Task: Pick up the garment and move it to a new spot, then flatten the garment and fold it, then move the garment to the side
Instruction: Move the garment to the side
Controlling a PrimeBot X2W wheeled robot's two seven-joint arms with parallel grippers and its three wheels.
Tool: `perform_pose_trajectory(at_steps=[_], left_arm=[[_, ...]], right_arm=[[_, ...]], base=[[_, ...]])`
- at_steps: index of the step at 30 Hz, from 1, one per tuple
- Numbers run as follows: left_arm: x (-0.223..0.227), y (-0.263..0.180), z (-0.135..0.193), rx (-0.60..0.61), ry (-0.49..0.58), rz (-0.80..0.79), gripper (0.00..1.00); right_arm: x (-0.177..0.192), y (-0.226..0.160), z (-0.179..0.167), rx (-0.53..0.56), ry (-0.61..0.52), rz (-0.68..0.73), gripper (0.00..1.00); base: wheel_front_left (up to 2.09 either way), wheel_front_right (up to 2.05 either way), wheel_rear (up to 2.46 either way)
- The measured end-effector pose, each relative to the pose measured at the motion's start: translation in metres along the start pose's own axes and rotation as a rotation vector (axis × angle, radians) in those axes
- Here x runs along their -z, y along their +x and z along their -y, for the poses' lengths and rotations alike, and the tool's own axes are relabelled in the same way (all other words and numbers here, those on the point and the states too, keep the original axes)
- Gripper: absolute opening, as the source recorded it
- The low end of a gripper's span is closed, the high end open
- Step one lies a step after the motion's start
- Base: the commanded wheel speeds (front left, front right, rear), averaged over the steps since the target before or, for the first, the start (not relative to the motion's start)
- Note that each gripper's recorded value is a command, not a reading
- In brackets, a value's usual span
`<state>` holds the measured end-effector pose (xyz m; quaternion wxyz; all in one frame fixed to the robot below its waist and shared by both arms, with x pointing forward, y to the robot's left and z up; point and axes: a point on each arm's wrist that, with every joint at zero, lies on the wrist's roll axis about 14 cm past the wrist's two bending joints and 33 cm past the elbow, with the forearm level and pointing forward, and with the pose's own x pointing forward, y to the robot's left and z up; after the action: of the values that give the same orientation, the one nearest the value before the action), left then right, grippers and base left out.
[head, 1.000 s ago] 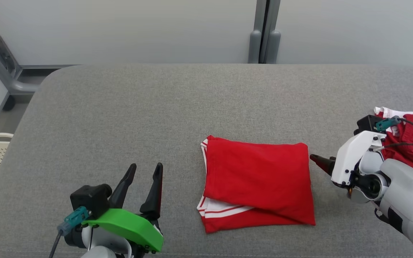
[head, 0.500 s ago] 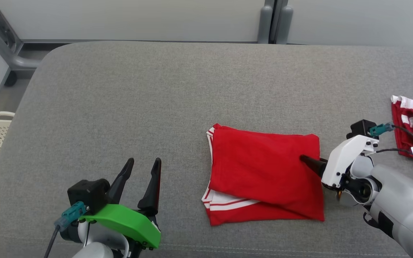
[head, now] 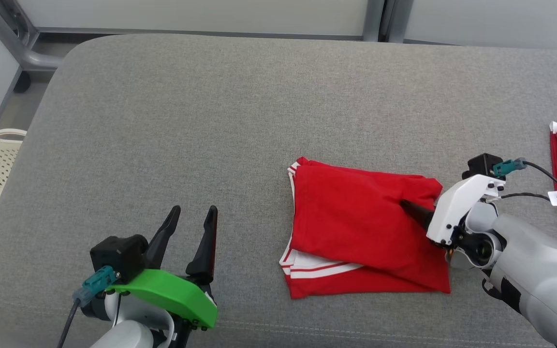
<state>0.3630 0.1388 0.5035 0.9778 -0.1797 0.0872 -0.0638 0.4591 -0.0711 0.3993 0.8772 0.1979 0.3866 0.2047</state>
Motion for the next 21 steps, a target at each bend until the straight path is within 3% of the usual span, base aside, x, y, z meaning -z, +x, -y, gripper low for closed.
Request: perform_pose_trajectory(at_steps=[1, 2, 12, 21], left_arm=[[0.000, 0.000, 0.000, -0.001, 0.000, -0.001, 1.00], [0.000, 0.000, -0.001, -0.002, 0.000, -0.001, 1.00], [0.000, 0.004, 0.001, 0.004, -0.001, 0.006, 1.00], [-0.002, 0.008, 0.015, 0.045, -0.004, 0.017, 1.00]], right_arm=[[0.000, 0.000, 0.000, -0.001, -0.003, 0.000, 0.18], [0.000, 0.000, 0.000, -0.002, -0.005, 0.000, 0.00], [-0.011, -0.010, 0.006, 0.002, -0.023, 0.026, 0.00], [-0.046, -0.039, 0.031, 0.064, -0.075, 0.096, 0.00]], base=[[0.00, 0.00, 0.00], [0.00, 0.00, 0.00], [0.00, 0.00, 0.00], [0.00, 0.00, 0.00]])
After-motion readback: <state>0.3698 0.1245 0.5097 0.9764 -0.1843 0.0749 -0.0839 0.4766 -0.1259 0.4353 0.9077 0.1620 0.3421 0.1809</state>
